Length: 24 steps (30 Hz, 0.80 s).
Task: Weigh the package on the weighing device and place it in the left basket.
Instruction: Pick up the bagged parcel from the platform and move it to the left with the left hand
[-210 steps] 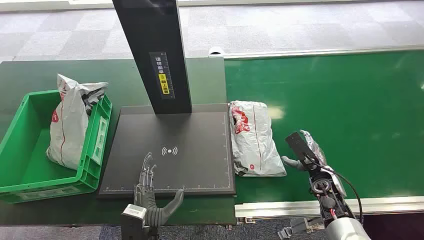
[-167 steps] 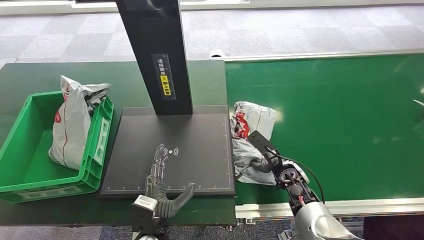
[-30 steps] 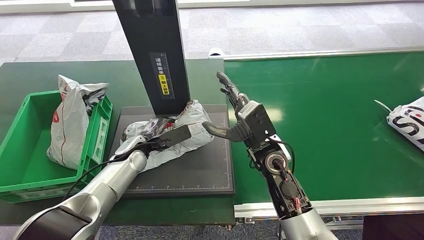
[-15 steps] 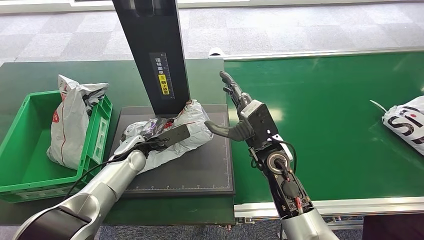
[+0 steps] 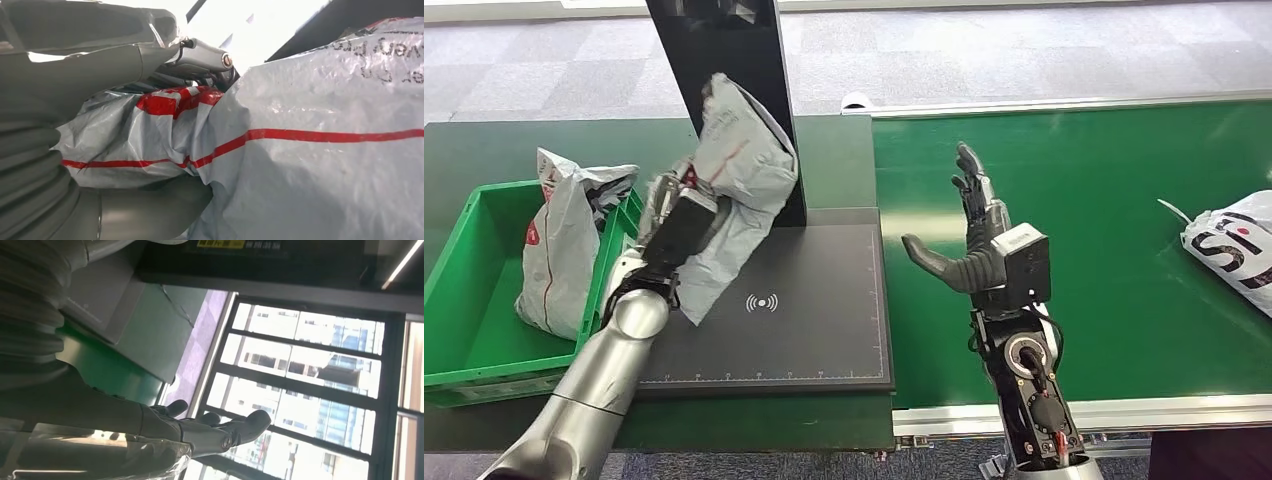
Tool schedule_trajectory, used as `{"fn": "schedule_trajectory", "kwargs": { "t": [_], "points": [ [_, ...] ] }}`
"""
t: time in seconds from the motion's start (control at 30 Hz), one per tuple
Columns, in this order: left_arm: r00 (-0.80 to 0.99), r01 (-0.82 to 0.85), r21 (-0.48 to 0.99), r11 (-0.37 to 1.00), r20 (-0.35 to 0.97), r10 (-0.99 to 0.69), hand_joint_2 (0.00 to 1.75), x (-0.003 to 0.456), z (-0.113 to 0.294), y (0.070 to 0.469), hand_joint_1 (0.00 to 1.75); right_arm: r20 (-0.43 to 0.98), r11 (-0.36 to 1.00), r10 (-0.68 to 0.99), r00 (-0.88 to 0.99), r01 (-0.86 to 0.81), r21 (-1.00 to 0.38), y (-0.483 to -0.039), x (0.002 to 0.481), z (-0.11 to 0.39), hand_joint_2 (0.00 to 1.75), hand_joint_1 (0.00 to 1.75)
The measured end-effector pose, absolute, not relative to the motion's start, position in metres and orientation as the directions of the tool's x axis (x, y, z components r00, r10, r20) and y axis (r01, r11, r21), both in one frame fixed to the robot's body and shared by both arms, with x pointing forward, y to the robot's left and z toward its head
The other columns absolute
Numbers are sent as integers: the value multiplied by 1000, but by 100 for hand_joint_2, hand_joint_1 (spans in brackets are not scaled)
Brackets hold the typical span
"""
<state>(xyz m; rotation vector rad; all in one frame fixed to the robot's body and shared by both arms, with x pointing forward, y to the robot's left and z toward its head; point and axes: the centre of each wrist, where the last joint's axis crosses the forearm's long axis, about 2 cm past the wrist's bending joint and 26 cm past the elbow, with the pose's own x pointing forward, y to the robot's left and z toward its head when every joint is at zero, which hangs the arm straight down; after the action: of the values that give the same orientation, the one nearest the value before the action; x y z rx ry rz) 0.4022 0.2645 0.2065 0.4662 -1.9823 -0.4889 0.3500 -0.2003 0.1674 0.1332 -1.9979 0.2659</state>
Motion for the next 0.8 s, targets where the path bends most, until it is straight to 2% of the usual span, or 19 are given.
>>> {"fn": "schedule_trajectory", "kwargs": {
  "t": [0.13, 0.37, 0.53, 0.8],
  "points": [
    [-434, -318, 467, 825, 702, -564, 175, 399, 240, 317, 175, 899, 984, 43, -437, -137, -114, -220, 330, 160, 175, 0],
    [-302, -575, 446, 685, 663, -685, 175, 398, 250, 386, 175, 888, 989, 50, -458, -100, -108, -231, 317, 162, 175, 0],
    [-217, -629, 450, 634, 682, -699, 175, 399, 244, 414, 175, 883, 990, 49, -467, -96, -106, -232, 317, 165, 175, 0],
    [-186, -636, 456, 623, 693, -697, 175, 400, 241, 423, 175, 881, 990, 49, -471, -94, -105, -232, 317, 167, 175, 0]
  ]
}}
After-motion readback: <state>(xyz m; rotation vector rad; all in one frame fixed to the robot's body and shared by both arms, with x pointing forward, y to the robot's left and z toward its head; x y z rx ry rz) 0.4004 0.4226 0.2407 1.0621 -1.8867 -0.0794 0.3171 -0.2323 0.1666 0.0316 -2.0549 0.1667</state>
